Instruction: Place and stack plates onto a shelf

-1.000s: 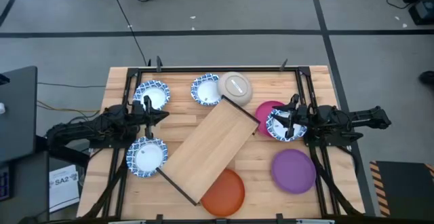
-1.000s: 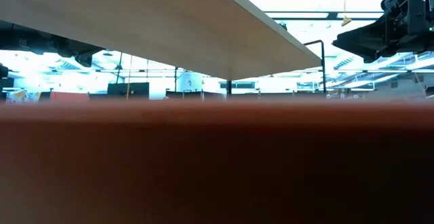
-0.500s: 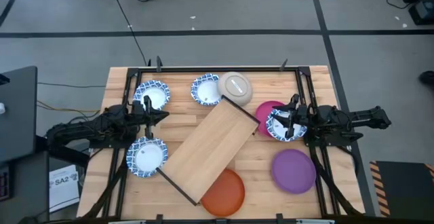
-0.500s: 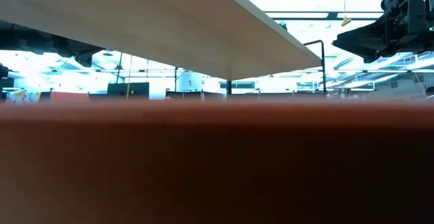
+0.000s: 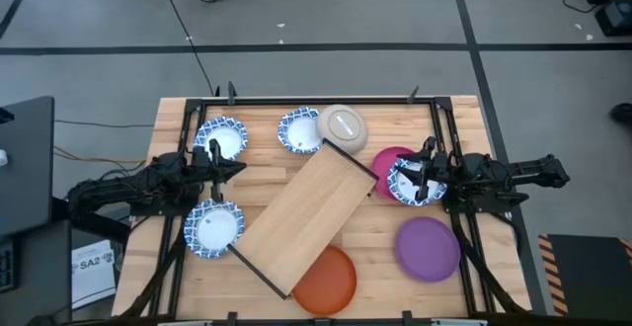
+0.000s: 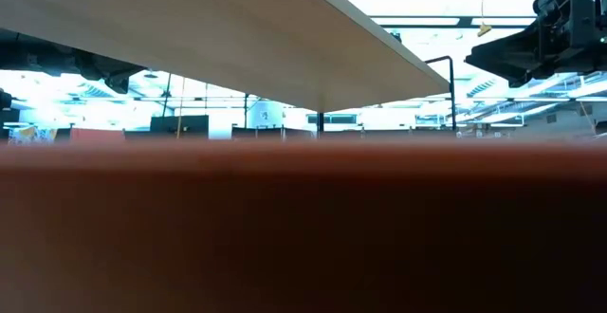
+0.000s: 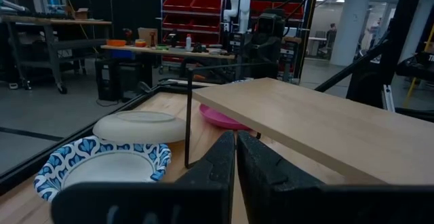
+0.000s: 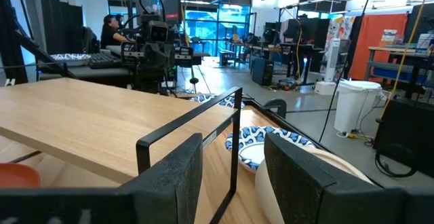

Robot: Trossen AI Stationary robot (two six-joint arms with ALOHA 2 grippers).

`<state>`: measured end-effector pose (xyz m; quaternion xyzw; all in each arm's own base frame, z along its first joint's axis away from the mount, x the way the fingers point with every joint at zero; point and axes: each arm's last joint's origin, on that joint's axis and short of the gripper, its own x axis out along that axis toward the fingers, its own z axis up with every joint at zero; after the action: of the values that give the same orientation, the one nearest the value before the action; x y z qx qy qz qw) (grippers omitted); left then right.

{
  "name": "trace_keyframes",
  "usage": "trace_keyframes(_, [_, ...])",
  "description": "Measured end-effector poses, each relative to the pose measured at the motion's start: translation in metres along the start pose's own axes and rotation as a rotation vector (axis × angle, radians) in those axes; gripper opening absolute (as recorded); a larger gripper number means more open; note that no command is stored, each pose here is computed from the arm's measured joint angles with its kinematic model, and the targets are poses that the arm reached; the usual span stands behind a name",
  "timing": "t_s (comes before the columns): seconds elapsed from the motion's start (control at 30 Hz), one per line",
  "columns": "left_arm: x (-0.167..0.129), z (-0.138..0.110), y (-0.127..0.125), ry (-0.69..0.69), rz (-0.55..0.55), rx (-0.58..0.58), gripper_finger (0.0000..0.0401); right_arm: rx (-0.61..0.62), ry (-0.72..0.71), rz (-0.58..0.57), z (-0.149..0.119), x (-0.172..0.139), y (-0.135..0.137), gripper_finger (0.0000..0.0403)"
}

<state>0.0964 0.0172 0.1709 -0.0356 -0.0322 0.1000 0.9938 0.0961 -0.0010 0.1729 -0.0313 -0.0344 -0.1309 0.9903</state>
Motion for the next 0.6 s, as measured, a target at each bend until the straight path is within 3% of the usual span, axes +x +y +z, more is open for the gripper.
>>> trace_keyframes(0.6, [0.0, 0.0, 0.0, 0.0, 0.0, 0.0, 0.0023, 0.064, -0.016, -0.018, 0.0017, 0.0, -0.0006, 0.0165])
